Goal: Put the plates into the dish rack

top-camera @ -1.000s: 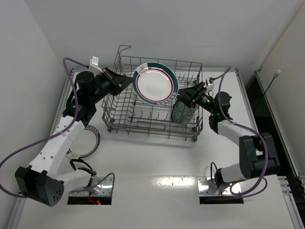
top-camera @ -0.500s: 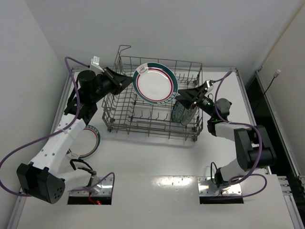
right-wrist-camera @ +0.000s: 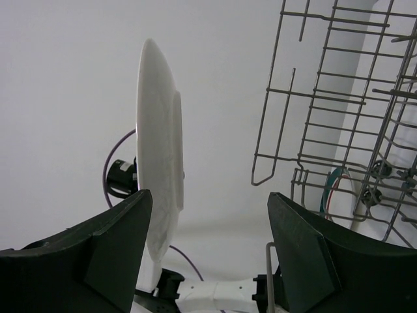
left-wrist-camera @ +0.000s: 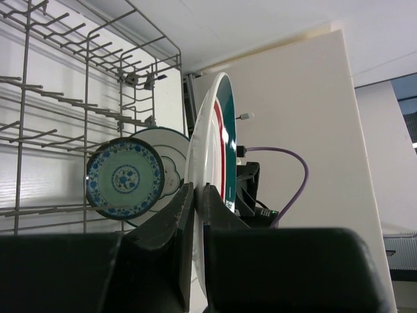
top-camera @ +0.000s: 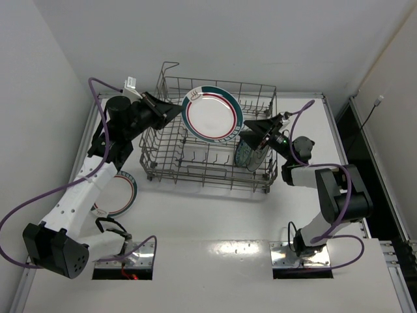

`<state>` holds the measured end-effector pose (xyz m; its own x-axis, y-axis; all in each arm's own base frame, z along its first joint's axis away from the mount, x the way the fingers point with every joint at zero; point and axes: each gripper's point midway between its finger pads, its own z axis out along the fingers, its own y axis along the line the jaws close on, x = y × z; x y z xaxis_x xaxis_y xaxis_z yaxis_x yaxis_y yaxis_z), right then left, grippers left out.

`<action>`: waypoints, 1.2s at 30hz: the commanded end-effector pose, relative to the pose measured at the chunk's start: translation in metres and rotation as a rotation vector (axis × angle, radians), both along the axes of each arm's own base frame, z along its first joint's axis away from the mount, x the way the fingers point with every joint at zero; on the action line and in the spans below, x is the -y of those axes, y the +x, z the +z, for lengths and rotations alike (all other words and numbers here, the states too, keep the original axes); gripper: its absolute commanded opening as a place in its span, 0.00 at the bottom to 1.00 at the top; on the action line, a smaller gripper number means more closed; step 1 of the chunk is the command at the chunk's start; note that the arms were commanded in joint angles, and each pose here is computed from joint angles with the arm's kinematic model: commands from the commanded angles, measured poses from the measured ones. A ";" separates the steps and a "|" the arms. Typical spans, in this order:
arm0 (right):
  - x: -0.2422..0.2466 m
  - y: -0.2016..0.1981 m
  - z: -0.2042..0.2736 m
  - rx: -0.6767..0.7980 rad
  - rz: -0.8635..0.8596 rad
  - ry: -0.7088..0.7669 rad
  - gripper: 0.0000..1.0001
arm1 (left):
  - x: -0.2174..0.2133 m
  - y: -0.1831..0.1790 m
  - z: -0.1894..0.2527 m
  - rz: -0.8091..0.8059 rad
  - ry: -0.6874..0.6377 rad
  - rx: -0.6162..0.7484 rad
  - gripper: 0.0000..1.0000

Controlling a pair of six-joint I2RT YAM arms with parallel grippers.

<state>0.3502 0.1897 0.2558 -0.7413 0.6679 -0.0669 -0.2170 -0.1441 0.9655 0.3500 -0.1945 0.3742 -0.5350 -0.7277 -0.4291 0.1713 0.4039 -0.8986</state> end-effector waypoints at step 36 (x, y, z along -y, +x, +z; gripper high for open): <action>0.035 -0.009 0.099 0.353 -0.245 -0.451 0.74 | -0.005 -0.002 0.044 0.002 -0.052 0.124 0.00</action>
